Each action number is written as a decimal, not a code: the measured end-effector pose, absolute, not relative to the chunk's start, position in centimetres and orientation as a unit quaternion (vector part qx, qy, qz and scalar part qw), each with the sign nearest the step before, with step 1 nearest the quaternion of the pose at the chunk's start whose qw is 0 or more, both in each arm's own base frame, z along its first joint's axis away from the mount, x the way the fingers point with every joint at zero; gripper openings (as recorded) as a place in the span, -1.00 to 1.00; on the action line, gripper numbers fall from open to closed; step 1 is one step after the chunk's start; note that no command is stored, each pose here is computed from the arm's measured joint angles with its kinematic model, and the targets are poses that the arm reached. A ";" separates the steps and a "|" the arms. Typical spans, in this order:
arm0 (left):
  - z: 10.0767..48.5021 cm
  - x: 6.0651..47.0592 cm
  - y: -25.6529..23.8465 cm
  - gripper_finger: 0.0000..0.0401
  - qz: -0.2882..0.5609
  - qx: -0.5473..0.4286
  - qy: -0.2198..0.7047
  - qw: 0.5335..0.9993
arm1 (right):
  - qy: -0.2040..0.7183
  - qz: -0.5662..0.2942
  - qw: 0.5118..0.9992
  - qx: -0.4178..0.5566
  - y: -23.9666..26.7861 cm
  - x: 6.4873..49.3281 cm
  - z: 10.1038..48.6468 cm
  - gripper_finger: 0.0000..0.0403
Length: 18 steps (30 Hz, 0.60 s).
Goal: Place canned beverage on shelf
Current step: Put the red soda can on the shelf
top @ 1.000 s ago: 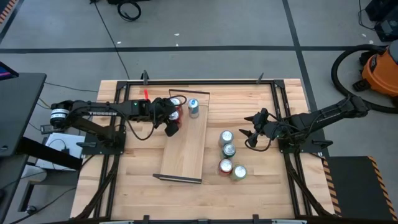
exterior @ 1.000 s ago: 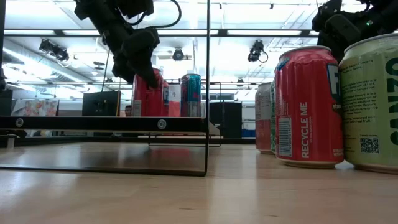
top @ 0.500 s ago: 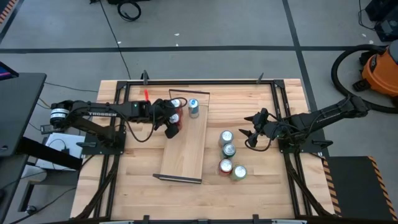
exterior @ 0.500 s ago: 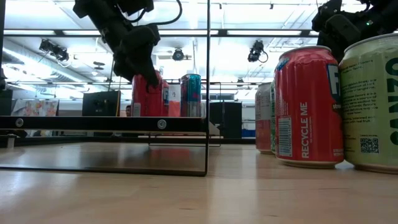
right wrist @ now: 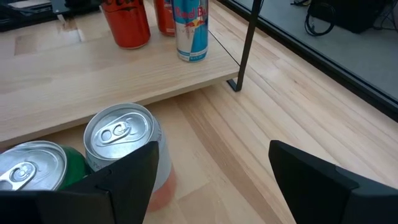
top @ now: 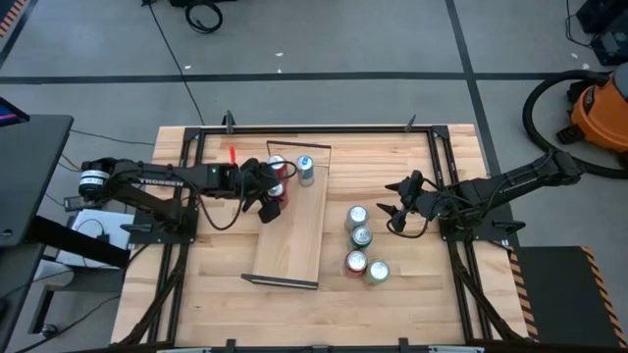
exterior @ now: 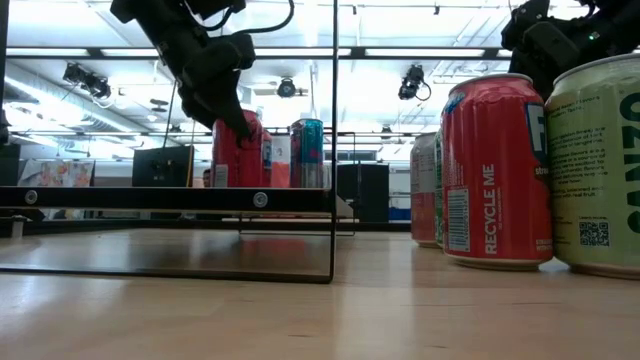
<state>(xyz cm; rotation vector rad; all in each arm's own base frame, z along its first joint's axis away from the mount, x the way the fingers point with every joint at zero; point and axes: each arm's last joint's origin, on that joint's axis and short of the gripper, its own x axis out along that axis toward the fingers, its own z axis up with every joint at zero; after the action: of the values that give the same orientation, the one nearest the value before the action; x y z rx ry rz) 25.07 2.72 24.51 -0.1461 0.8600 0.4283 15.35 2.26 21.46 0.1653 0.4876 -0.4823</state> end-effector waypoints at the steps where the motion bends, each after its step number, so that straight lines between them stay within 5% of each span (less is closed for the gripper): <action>1: 24.5 25.1 2.7 0.76 0.205 -0.069 0.414 0.884 | 0.239 -0.236 0.938 0.081 2.3 15.4 21.5 0.56; 18: 26.4 24.9 2.8 0.76 0.218 -0.043 0.434 0.873 | 0.239 -0.236 0.938 0.081 2.3 15.4 21.5 0.56</action>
<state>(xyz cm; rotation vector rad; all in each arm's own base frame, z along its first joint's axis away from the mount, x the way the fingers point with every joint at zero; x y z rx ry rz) 24.90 2.75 26.44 -0.0895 0.9071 0.4554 15.35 2.26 21.47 0.1656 0.4874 -0.4819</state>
